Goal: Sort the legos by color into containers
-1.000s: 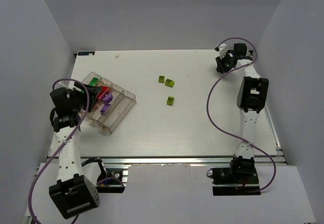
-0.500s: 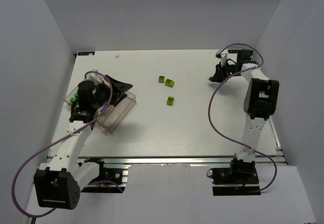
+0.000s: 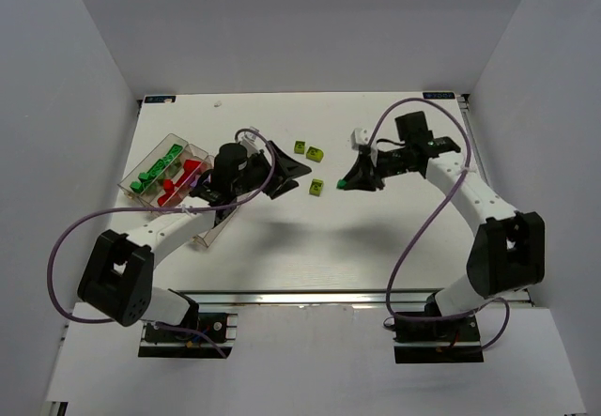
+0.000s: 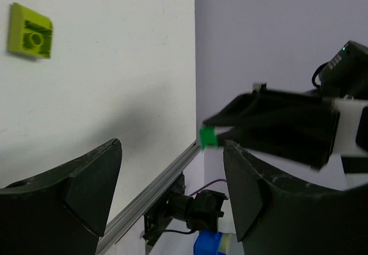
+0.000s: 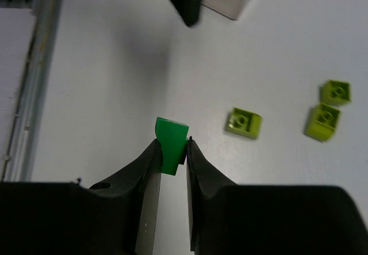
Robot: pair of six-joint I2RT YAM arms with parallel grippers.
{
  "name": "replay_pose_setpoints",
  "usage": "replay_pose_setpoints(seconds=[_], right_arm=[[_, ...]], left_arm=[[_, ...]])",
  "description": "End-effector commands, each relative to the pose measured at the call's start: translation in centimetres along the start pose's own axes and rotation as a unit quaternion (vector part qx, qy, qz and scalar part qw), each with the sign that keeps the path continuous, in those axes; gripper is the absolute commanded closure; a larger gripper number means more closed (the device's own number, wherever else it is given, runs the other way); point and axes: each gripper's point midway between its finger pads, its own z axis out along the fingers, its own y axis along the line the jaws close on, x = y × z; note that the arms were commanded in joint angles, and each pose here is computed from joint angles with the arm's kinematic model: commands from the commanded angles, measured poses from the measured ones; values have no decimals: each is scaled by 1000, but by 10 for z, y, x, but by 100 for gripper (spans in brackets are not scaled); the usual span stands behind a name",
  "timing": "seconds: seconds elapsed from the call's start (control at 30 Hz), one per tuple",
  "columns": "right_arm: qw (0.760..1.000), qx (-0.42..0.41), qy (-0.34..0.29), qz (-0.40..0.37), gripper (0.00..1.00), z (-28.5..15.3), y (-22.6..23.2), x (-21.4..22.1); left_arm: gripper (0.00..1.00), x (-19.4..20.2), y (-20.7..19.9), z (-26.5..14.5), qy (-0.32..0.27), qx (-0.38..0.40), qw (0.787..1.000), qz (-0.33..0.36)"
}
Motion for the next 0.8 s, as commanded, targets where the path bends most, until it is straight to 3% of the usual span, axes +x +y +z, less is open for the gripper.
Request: replay_pose_setpoints(seconds=[0.0, 0.2, 0.4, 0.77], right_arm=[[999, -27, -2, -36, 99, 14, 32, -17], [998, -43, 2, -50, 99, 39, 46, -30], [998, -22, 14, -61, 100, 69, 28, -47], [998, 19, 23, -51, 100, 78, -2, -53]], left_arm=[[19, -11, -50, 5, -18, 72, 997, 22], [19, 0, -57, 4, 2, 88, 996, 21], [23, 15, -48, 3, 21, 96, 995, 6], [28, 25, -37, -1, 25, 86, 996, -4]])
